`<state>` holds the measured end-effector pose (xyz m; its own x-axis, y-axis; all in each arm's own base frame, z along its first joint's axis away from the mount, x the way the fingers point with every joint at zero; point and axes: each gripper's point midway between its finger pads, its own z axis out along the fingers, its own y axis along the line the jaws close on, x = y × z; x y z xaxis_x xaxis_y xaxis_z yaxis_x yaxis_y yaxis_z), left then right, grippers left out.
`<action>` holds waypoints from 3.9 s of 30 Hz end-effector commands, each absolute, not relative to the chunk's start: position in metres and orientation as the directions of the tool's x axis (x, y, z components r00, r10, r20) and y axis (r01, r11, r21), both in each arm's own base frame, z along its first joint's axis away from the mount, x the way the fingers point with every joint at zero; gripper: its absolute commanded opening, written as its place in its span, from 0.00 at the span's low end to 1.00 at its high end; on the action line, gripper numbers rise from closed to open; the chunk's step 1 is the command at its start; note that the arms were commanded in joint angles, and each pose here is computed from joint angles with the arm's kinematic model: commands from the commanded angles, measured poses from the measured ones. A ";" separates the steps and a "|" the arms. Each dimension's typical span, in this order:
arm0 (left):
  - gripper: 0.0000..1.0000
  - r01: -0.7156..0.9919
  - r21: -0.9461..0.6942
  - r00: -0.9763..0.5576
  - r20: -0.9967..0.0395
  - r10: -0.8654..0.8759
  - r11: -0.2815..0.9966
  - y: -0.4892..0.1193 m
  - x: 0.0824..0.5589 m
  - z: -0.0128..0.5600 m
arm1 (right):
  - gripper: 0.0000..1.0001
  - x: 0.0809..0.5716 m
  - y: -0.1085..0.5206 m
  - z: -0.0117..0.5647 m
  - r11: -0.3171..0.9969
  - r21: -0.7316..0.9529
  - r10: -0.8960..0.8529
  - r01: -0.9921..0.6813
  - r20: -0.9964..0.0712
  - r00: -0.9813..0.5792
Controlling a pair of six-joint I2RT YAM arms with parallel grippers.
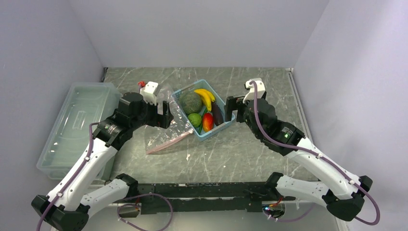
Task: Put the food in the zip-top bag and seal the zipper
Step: Move the bin to the center of the board.
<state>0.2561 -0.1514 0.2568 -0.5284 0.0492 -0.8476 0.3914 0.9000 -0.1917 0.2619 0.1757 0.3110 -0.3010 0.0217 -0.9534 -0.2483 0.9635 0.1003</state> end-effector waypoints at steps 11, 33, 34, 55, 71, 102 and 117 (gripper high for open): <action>0.99 0.419 -0.193 -0.497 -0.867 0.046 0.887 -0.155 0.256 0.267 | 1.00 0.264 0.183 0.298 0.960 0.038 -0.062 -0.278 -0.937 -0.345; 0.99 0.415 -0.188 -0.500 -0.864 0.051 0.890 -0.154 0.255 0.266 | 0.79 0.258 0.261 0.234 0.853 0.072 -0.246 -0.518 -0.819 -0.519; 0.99 0.413 -0.188 -0.500 -0.865 0.049 0.891 -0.153 0.255 0.266 | 0.79 0.258 0.265 0.230 0.849 0.073 -0.253 -0.524 -0.813 -0.524; 0.99 0.412 -0.187 -0.502 -0.864 0.050 0.892 -0.153 0.255 0.265 | 0.53 0.262 0.322 0.170 0.758 0.067 -0.412 -0.648 -0.722 -0.556; 0.99 0.416 -0.188 -0.507 -0.860 0.055 0.889 -0.155 0.257 0.263 | 0.44 0.267 0.341 0.130 0.723 0.029 -0.518 -0.690 -0.639 -0.569; 0.99 0.412 -0.188 -0.510 -0.859 0.055 0.892 -0.154 0.256 0.262 | 0.03 0.268 0.332 0.092 0.762 -0.014 -0.528 -0.648 -0.592 -0.609; 0.99 0.412 -0.191 -0.504 -0.862 0.048 0.891 -0.153 0.255 0.265 | 0.00 0.269 0.296 0.101 0.858 -0.073 -0.442 -0.509 -0.611 -0.657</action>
